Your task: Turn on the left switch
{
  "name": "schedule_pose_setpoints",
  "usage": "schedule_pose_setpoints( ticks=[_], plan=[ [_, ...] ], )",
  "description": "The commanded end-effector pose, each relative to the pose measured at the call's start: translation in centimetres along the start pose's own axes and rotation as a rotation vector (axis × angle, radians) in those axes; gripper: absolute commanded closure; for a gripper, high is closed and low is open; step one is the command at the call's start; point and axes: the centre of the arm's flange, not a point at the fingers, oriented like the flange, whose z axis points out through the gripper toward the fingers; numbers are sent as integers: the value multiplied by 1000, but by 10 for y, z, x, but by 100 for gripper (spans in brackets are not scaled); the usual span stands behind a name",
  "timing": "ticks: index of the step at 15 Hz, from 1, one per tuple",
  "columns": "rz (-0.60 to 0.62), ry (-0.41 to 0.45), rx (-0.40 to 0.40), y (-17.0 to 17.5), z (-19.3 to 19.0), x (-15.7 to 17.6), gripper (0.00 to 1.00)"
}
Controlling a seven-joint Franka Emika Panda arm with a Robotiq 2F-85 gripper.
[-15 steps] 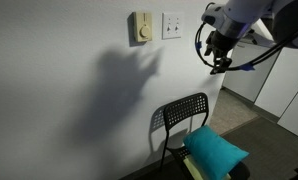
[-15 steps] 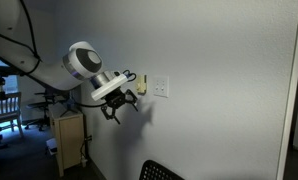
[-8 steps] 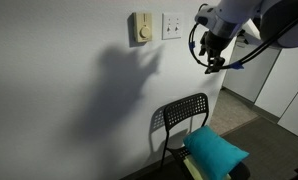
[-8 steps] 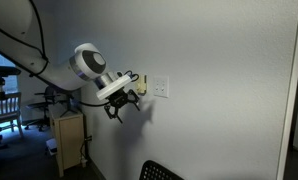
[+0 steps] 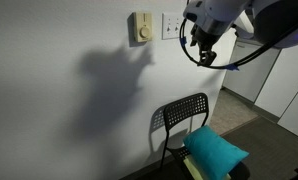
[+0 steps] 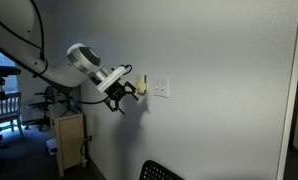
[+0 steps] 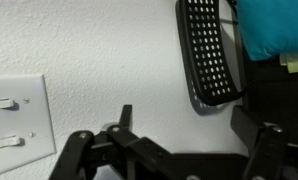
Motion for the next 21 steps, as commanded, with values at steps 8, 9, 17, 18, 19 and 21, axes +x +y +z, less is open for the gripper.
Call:
schedule_pose_setpoints(
  ticks=[8,9,17,18,19,21],
  plan=[
    [72,12,-28,83,48,34,0],
    [78,18,-29,88,53,36,0],
    [79,58,-33,114,73,68,0],
    [78,63,-39,116,74,71,0],
    [79,66,-47,119,75,73,0],
    [79,67,-61,124,76,77,0]
  ],
)
